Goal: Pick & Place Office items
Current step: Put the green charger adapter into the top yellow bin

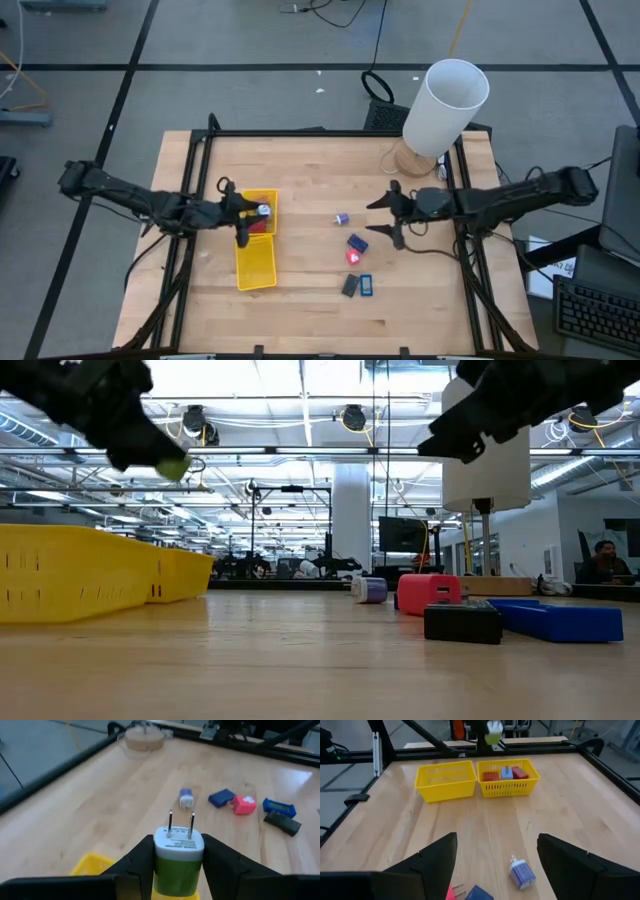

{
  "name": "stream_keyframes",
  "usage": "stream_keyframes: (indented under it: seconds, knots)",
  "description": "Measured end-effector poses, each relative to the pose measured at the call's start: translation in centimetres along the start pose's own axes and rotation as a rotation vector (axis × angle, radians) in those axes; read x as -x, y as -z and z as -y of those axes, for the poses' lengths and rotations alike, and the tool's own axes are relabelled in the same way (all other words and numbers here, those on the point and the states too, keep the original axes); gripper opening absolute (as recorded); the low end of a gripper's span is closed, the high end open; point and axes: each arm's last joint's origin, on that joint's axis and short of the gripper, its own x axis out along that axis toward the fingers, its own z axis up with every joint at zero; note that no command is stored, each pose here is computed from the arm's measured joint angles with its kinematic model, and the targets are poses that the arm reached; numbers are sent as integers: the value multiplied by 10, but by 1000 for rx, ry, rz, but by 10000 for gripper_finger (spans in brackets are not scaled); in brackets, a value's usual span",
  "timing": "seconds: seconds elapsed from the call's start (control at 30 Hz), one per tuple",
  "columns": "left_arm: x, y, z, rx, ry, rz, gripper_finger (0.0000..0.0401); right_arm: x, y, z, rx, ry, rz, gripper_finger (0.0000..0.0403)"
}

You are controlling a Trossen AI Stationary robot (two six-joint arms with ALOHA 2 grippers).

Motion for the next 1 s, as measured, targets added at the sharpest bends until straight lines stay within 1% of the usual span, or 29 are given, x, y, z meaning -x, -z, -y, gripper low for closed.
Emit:
stream_keyframes:
  seconds: [0.13,0.23,0.3,0.43,0.6,0.67,0.73,0.8,0.93,1.0]
  knots:
    - [-4,18,-6,81,-46,-40,139,14,8,2,-5,-2,52,263]
    - [-5,26,-8,124,-72,-57,150,21,13,3,-25,-8,121,263]
    - [-5,28,-9,141,-77,-63,149,24,17,4,-32,-13,160,263]
    - [-4,30,-8,152,-61,-91,132,28,24,5,-36,-17,207,263]
    - [-2,38,-9,171,-94,-151,133,28,29,5,-36,-14,207,263]
    - [-4,40,-9,181,-103,-164,142,28,29,6,-38,2,210,263]
    - [-6,42,-7,173,-107,-181,151,28,29,6,-38,3,210,263]
    - [-9,45,-5,160,-112,-197,151,28,29,6,-38,3,210,263]
    - [-15,51,-3,134,-129,-237,132,28,29,6,-38,3,210,263]
    - [-18,53,-2,125,-127,-250,132,28,29,6,-38,3,210,263]
